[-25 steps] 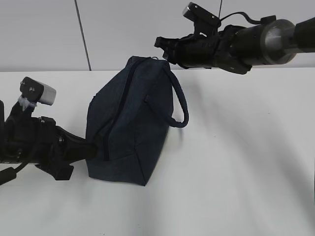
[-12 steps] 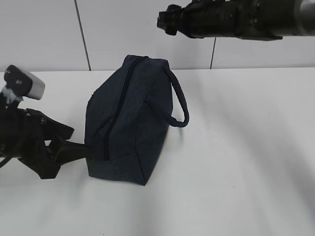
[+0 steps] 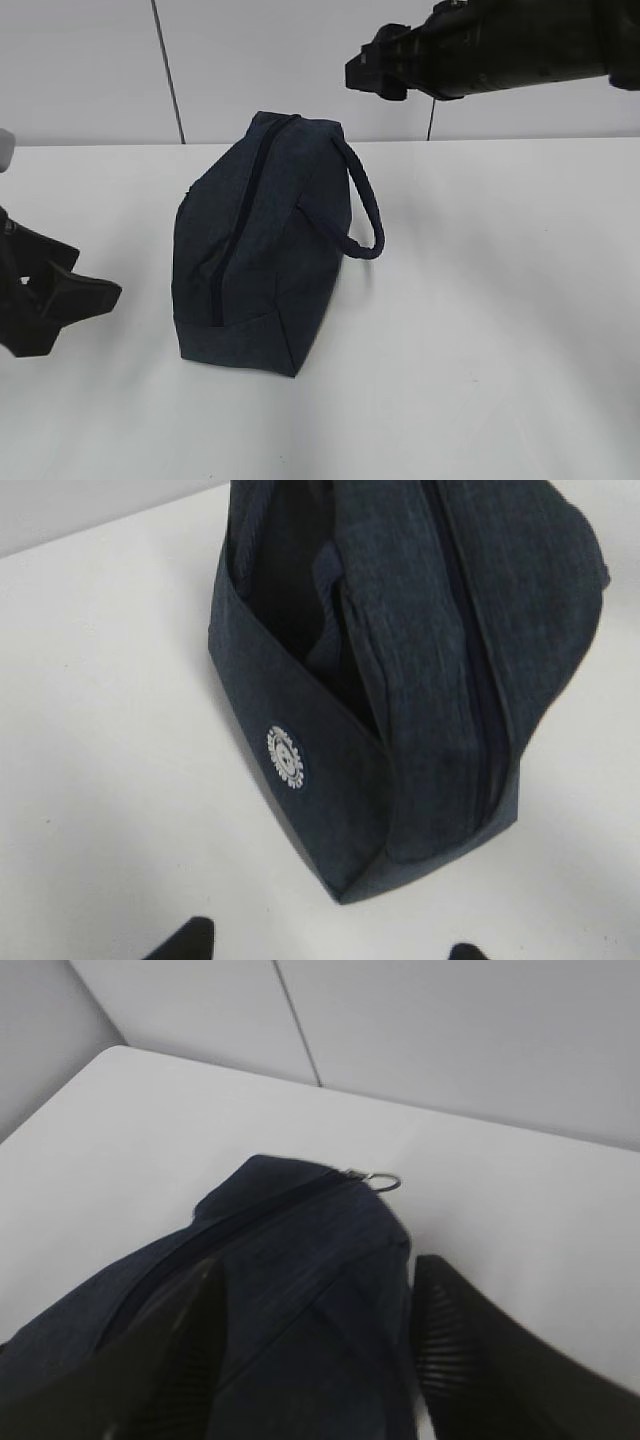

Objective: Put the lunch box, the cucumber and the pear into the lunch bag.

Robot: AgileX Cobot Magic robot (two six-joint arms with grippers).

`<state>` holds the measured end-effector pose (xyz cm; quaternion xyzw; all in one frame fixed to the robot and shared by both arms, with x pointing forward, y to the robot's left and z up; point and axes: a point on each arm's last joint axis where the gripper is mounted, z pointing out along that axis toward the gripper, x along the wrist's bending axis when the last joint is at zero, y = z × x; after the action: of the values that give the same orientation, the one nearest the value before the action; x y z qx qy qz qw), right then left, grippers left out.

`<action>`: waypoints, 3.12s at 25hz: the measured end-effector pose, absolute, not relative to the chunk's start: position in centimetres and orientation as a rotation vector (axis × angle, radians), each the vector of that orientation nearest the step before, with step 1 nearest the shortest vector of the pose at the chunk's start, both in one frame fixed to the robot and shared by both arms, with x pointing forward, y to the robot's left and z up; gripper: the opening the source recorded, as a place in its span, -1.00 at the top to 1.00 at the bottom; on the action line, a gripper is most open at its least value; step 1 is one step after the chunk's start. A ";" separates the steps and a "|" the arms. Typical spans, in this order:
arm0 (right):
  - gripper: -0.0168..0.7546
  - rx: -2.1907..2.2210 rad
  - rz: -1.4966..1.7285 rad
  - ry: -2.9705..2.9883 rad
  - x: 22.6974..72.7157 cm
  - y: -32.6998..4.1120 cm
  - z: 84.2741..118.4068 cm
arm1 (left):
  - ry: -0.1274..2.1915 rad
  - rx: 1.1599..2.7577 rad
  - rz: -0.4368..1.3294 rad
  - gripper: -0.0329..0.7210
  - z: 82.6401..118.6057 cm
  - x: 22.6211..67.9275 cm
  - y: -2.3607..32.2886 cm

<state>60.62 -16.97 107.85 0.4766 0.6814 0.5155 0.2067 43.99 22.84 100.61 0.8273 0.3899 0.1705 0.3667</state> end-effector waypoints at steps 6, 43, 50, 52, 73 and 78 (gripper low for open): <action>-0.20 1.226 1.580 2.142 54.7 -16.5 108.6 | 1.001 2.161 0.454 -0.13 102.4 41.6 23.5; 0.08 1.518 0.528 1.811 50.8 -25.2 102.9 | 1.027 2.248 0.586 -0.08 105.4 34.7 26.1; 0.12 1.449 0.837 1.981 45.0 -22.5 107.6 | 1.054 2.186 0.608 -0.07 106.1 32.6 26.5; 0.13 1.477 0.775 1.992 43.0 -23.6 108.5 | 1.110 2.160 0.615 -0.07 106.2 31.7 26.9; 0.13 1.432 0.844 1.977 25.6 -30.3 104.7 | 1.399 1.868 0.684 -0.04 105.6 25.5 29.2; 0.13 1.371 0.952 1.888 23.9 -31.0 104.6 | 1.346 1.795 0.785 0.00 105.7 23.9 29.8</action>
<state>23.92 -31.01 104.55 0.5180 0.7133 0.3596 0.3060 23.85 29.79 105.72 0.7005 0.5256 0.3064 0.3731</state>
